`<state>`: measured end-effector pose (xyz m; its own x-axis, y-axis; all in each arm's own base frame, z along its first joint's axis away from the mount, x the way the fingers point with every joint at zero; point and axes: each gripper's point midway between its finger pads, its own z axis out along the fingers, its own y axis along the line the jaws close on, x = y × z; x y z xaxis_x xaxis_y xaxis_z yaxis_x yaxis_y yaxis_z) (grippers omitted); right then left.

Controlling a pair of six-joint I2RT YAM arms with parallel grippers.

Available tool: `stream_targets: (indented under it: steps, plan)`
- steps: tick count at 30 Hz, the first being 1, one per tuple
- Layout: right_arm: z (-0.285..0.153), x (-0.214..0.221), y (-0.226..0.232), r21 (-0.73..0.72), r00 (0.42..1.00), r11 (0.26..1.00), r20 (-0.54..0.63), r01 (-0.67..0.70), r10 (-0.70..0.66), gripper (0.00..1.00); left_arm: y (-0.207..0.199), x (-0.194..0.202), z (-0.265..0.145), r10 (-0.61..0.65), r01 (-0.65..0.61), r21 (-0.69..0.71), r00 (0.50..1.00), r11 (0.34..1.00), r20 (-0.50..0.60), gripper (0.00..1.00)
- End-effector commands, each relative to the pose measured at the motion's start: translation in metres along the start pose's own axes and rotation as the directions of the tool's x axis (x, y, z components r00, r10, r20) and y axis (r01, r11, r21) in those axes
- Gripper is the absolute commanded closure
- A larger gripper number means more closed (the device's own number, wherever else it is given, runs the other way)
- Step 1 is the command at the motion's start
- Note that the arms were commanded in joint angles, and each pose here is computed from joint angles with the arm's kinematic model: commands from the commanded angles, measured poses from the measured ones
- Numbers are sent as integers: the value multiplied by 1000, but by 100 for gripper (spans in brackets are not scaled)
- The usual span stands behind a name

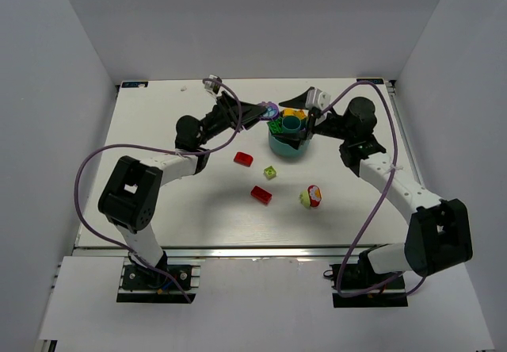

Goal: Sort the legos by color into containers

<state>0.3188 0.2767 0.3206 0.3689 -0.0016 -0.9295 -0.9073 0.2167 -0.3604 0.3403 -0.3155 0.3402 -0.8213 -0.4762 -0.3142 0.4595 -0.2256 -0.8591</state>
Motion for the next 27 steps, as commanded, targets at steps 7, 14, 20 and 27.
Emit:
stream_targets:
  steps: [7, 14, 20, 27]
  plan:
    - [-6, -15, -38, 126, 981, 974, -85, 186, -176, 11, 27, 2, 7, 79, -90, -138, 993, 986, -83, 100]
    - [-93, 18, -81, 327, 938, 924, -336, 197, -81, 35, 78, -21, 27, 165, -238, -392, 964, 889, -209, 100]
    - [-139, 43, -89, 440, 912, 883, -409, 165, 33, 100, 148, -18, 44, 99, -304, -612, 933, 731, -345, 100]
    - [-159, 57, -91, 525, 908, 843, -401, 119, 121, 100, 168, -29, 73, 137, -381, -726, 918, 573, -373, 100]
